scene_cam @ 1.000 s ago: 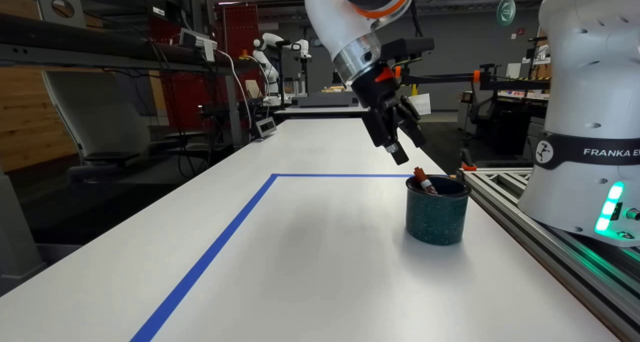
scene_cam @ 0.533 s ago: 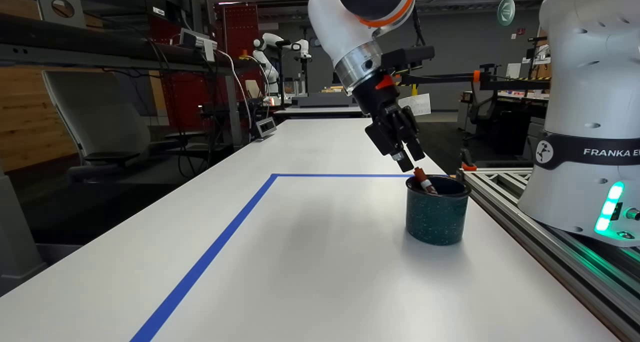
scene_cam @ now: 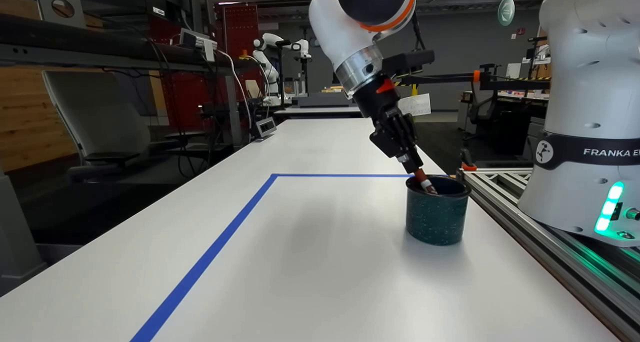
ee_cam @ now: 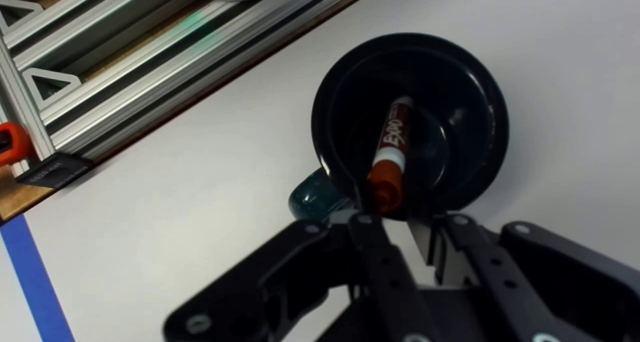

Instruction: Put the red marker on the table.

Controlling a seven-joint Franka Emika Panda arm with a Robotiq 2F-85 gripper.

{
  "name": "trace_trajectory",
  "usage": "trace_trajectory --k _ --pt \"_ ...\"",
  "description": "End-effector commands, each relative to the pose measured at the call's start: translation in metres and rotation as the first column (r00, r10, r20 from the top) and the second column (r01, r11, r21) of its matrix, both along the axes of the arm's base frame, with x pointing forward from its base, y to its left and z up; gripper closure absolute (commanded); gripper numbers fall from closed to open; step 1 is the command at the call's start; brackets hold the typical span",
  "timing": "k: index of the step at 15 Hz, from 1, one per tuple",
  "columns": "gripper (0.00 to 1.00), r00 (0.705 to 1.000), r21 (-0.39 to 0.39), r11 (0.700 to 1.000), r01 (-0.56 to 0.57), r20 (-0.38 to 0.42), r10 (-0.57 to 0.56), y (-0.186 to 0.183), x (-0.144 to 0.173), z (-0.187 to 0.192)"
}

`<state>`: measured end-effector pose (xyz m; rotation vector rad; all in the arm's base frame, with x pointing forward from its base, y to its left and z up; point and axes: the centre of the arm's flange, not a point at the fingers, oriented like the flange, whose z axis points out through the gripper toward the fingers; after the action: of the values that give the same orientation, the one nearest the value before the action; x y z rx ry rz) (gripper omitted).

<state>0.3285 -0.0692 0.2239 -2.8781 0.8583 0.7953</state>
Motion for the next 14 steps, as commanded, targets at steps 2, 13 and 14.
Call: trace_trajectory --k 2,13,14 --pt "0.71 1.0 0.018 1.0 0.002 0.014 -0.002 -0.0007 -0.006 -0.004" --pt "0.65 1.0 0.016 1.0 0.003 0.006 -0.003 0.0004 -0.0081 -0.0072" --pt "0.66 1.0 0.016 1.0 0.004 0.006 -0.004 0.0002 -0.0082 -0.0078"
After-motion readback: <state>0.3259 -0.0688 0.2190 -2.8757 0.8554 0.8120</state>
